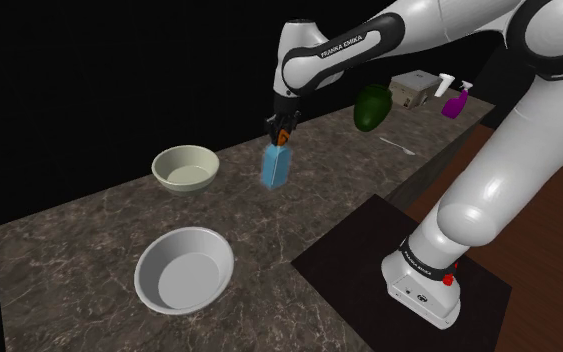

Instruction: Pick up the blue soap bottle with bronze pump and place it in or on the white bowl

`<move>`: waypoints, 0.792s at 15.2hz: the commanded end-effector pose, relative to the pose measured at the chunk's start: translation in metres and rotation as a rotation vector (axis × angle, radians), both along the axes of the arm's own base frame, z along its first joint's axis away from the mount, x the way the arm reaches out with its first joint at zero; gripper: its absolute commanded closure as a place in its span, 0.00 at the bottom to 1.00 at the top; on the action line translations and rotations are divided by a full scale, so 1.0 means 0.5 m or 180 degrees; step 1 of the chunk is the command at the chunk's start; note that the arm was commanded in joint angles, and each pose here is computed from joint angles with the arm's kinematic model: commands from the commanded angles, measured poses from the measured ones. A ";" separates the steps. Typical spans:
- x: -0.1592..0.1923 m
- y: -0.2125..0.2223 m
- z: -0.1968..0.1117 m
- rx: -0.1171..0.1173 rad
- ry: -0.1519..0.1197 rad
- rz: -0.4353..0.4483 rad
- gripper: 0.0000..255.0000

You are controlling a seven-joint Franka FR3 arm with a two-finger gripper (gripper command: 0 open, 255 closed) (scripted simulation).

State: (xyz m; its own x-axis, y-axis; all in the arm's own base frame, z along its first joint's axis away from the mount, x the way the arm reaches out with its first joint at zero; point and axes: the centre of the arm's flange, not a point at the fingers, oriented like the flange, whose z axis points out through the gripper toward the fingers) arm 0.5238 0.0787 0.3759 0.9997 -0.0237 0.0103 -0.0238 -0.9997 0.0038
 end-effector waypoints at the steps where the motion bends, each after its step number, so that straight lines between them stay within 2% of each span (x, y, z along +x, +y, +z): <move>1: 0.000 -0.001 0.021 0.0000 0.0000 0.0000 1.00; 12: 0.000 -0.001 0.137 0.0000 0.0000 0.0000 1.00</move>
State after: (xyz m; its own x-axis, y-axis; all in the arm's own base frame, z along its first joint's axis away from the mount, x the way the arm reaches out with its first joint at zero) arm 0.5244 0.0778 0.4392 0.9997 -0.0237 0.0104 -0.0237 -0.9997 0.0037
